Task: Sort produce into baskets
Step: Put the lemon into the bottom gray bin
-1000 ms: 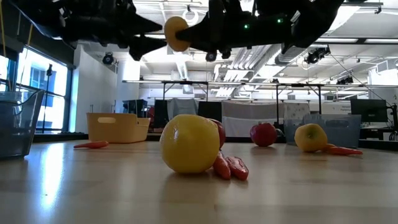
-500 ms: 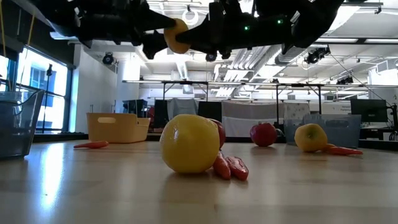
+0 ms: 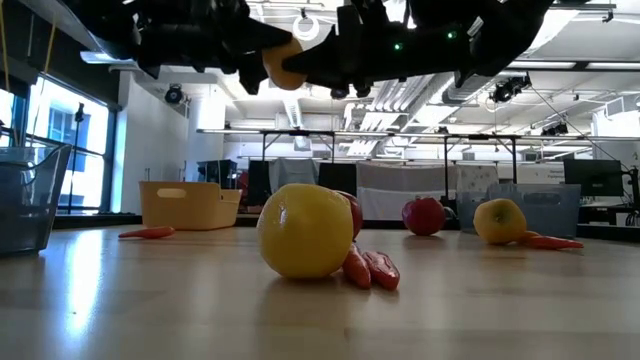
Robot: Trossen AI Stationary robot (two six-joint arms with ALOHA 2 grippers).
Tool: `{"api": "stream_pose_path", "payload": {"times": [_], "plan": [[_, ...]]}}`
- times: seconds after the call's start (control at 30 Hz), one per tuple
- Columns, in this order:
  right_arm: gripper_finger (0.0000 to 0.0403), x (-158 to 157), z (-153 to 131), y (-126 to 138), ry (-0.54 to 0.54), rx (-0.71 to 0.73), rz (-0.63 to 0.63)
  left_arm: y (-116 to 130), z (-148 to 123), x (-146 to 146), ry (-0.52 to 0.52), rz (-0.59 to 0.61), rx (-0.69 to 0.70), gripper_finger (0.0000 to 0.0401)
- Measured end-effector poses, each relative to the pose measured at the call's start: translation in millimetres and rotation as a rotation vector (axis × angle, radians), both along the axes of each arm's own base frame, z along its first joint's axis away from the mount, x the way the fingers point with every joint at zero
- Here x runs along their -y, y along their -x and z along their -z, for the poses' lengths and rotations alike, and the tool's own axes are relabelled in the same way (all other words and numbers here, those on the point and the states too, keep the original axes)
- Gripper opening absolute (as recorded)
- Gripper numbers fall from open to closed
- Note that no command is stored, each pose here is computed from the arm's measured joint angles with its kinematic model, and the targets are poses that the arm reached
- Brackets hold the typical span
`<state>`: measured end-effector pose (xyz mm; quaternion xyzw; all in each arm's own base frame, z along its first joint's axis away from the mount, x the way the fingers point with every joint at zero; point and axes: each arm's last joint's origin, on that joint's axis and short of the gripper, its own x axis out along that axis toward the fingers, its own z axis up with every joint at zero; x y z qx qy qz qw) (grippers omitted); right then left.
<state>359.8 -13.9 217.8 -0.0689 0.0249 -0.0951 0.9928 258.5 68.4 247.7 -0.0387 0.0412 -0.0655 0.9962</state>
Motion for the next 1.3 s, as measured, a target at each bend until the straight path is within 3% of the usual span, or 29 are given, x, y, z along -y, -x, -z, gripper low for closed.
{"api": "stream_pose_path", "payload": {"times": [0.1,0.37,0.63,0.83,1.03,1.2,1.3], "plan": [[0.0200,0.2,0.4,0.1,0.002,-0.005,0.016,0.0,0.1,-0.1,-0.002,-0.004,-0.001,0.0172],[0.0280,1.5,1.8,0.4,0.000,-0.019,0.046,9.8,-16.3,-3.4,-0.004,0.034,-0.010,0.0171],[0.0287,1.4,11.0,1.1,0.003,-0.111,0.047,35.7,-51.0,17.1,-0.018,0.145,-0.224,0.0170],[0.0241,4.2,20.9,3.3,-0.064,-0.202,0.060,61.9,-60.5,50.2,0.092,0.187,-0.481,0.0170],[0.0149,3.7,24.4,4.2,-0.066,-0.239,0.058,85.1,-51.3,85.9,0.239,0.172,-0.776,0.0170],[0.0075,3.7,26.3,4.8,-0.056,-0.262,0.057,90.6,-43.4,115.5,0.385,0.183,-0.960,0.0170],[0.0043,3.4,27.3,5.1,-0.058,-0.273,0.049,92.6,-36.7,128.8,0.472,0.112,-1.078,0.0170]]}}
